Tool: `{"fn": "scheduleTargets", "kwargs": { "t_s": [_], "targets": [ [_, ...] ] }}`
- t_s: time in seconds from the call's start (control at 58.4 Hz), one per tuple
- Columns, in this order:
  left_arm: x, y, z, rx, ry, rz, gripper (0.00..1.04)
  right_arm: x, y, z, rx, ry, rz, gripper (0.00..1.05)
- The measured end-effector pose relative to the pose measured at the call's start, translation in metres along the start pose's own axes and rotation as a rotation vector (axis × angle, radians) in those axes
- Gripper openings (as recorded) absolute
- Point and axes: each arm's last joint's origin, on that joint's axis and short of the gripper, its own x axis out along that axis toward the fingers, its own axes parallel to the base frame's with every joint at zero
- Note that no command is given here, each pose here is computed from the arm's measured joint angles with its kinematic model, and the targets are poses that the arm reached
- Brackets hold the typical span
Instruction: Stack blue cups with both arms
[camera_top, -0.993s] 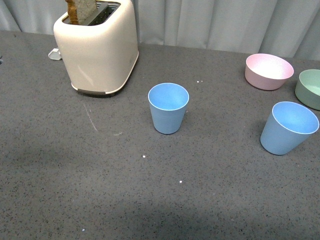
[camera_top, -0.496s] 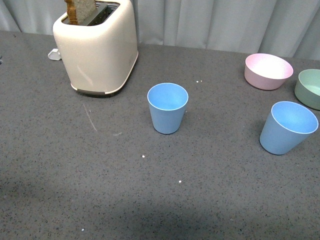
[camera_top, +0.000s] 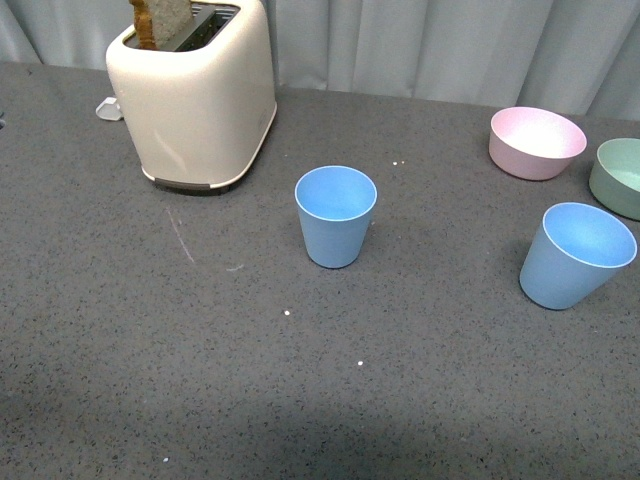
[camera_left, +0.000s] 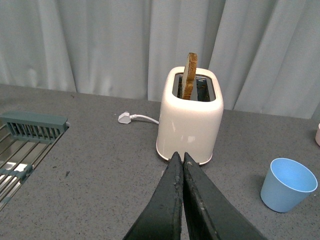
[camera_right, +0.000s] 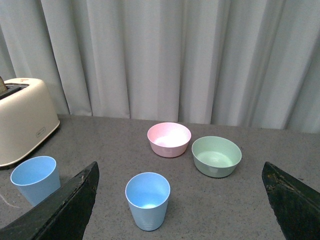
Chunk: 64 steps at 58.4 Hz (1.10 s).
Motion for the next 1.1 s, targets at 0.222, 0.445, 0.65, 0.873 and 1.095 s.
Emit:
{"fn": "scheduleTargets", "kwargs": {
  "t_s": [0.222,0.445,0.65,0.873,1.095],
  "targets": [
    [-0.012,0.0,0.003,0.0,-0.008,0.0,0.04,0.0,0.0,0.0,0.0,0.0,0.0,0.95],
    [-0.018,0.0,0.003,0.0,-0.011,0.0,0.04,0.0,0.0,0.0,0.0,-0.001,0.0,0.95],
    [-0.022,0.0,0.003,0.0,-0.011,0.0,0.04,0.0,0.0,0.0,0.0,0.0,0.0,0.95],
    [-0.026,0.0,0.003,0.0,-0.011,0.0,0.04,0.0,0.0,0.0,0.0,0.0,0.0,0.95],
    [-0.037,0.0,0.0,0.0,-0.004,-0.001,0.04,0.0,0.0,0.0,0.0,0.0,0.0,0.95]
  ]
}}
